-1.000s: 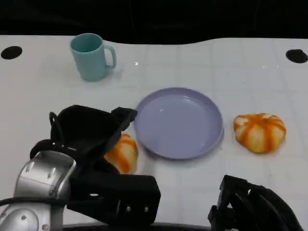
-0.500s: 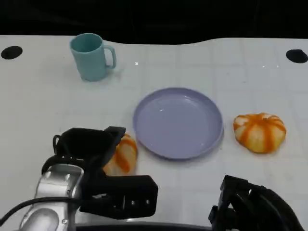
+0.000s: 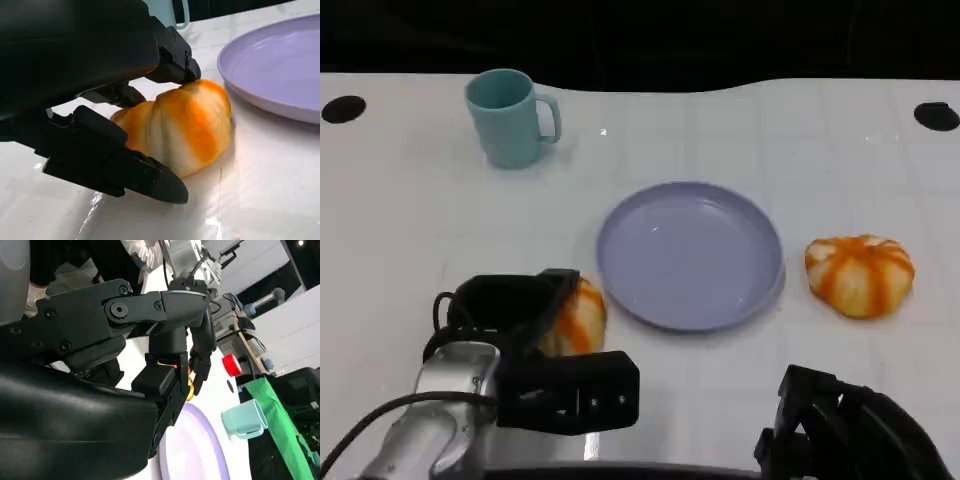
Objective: Grasp the bread from the table and place it into the plate.
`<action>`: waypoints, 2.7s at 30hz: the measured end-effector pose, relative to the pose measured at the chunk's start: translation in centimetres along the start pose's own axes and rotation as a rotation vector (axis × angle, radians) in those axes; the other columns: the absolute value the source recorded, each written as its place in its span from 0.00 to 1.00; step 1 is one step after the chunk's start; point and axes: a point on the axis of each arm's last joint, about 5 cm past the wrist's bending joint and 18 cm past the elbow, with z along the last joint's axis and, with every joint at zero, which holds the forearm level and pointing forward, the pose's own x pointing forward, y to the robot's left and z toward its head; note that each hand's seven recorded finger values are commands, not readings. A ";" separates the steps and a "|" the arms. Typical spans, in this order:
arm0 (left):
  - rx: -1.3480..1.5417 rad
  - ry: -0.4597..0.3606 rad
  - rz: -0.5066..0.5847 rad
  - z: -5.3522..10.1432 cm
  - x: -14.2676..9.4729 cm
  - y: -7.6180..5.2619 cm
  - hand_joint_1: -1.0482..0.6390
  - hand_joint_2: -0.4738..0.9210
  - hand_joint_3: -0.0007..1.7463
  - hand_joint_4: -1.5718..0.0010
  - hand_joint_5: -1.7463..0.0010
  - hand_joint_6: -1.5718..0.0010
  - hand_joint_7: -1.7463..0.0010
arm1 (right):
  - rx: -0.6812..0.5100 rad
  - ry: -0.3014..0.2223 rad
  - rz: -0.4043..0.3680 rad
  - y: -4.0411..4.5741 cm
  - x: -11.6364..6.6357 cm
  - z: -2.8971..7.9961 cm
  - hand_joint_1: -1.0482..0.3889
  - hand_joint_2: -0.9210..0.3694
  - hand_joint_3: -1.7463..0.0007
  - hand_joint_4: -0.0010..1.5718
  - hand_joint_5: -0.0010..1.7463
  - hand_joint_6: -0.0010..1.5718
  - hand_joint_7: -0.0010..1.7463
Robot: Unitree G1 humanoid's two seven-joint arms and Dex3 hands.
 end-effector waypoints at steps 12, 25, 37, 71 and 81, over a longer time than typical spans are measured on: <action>0.013 -0.074 0.088 -0.6 1.2 -0.6 0.47 1.00 0.06 0.48 0.02 0.22 0.95 | 0.002 -0.001 0.004 0.02 0.0 0.0 0.24 0.00 0.86 0.55 0.93 0.47 0.81; -0.008 -0.140 0.414 -2.2 0.5 -4.5 0.53 0.98 0.10 0.48 0.00 0.59 0.11 | 0.007 -0.009 0.008 -0.20 -0.2 0.0 0.24 0.00 0.87 0.54 0.93 0.48 0.79; -0.019 -0.173 0.581 -2.6 -0.4 -2.6 0.54 0.64 0.62 0.44 0.00 0.58 0.00 | 0.002 -0.010 0.000 -0.15 -0.2 0.0 0.23 0.00 0.86 0.55 0.93 0.49 0.80; -0.247 -0.449 0.461 4.0 3.0 3.1 0.54 0.61 0.67 0.40 0.00 0.54 0.00 | 0.028 0.017 0.006 0.28 0.4 -0.6 0.23 0.00 0.88 0.55 0.92 0.49 0.81; -0.178 -0.466 0.418 4.7 4.3 3.2 0.51 0.67 0.56 0.46 0.00 0.47 0.24 | 0.032 0.017 0.000 0.37 0.5 -0.5 0.23 0.00 0.87 0.55 0.92 0.48 0.81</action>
